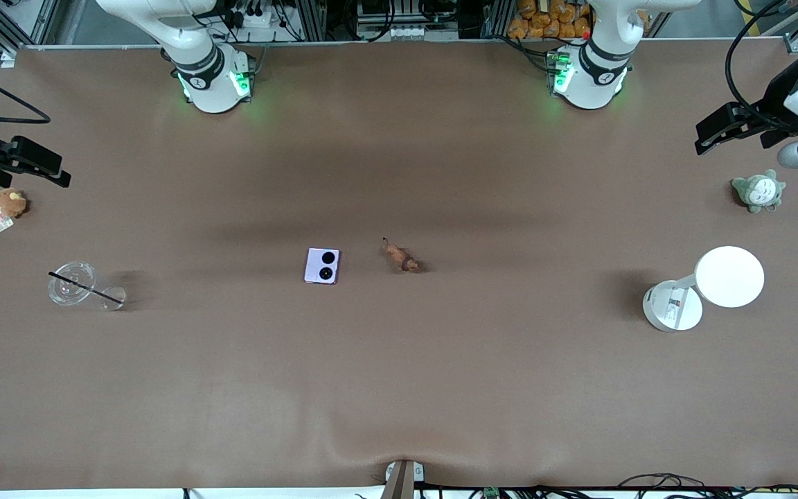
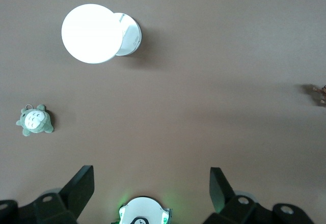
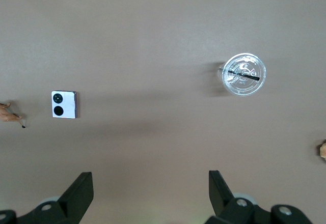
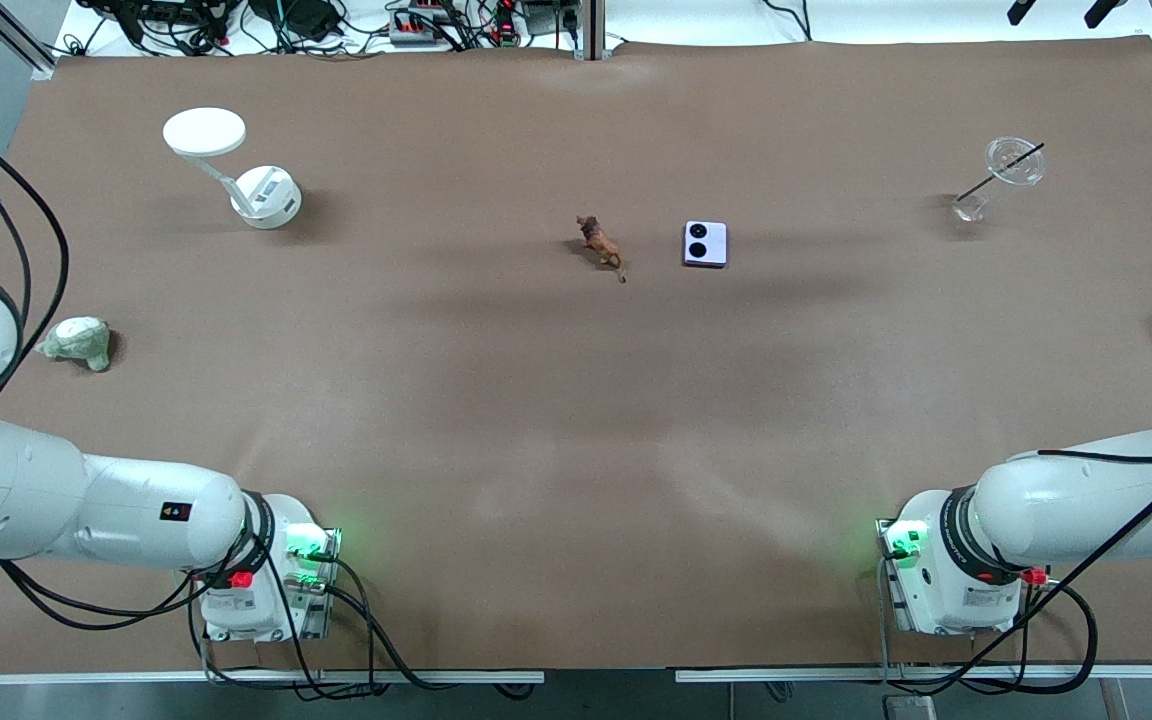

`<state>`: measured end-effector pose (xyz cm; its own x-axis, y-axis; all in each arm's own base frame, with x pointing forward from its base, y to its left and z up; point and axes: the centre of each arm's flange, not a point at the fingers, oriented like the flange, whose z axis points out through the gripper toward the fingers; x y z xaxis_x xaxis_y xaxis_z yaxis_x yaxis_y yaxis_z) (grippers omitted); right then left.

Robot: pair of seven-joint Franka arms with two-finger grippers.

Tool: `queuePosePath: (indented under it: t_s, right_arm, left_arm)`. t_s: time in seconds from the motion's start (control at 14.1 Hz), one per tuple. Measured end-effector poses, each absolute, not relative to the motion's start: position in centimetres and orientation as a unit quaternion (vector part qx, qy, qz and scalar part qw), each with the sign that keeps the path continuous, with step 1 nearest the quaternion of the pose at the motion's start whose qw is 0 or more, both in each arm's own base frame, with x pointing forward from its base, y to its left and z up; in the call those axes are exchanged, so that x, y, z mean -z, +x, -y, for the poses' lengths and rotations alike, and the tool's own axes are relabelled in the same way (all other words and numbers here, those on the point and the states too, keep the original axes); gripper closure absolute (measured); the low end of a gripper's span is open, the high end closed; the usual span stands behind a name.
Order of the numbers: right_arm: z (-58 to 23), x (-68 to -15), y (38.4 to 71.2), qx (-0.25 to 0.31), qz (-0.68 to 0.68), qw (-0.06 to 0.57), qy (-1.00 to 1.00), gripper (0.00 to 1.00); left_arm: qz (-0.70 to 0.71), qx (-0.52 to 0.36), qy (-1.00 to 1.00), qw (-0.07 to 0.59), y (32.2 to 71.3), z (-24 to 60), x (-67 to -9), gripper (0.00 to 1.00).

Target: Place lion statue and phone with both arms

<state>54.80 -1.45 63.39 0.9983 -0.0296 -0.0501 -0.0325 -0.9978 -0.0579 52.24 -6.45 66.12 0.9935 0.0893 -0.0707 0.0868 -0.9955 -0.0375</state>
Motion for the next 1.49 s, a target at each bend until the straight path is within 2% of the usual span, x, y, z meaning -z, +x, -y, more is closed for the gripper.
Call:
queuePosePath:
  t_s: [0.64,0.92,1.14,1.49]
  right_arm:
    - [1.4,-63.4,54.8,-0.025,-0.015,0.029,-0.999,0.00]
    - [1.4,-63.4,54.8,-0.025,-0.015,0.029,-0.999,0.00]
    - [1.2,-63.2,54.9,-0.027,-0.013,0.029,-0.999,0.00]
    - [0.9,-62.7,55.1,-0.032,-0.011,0.029,-0.999,0.00]
  left_arm:
    - [0.044,-0.041,-0.998,0.018,52.6,6.4,-65.6,0.00]
    - [0.033,-0.058,-0.998,0.020,53.7,7.7,-63.4,0.00]
    - [0.007,-0.065,-0.998,0.022,54.9,11.0,-61.1,0.00]
    - [-0.019,-0.062,-0.998,0.027,56.3,21.0,-57.4,0.00]
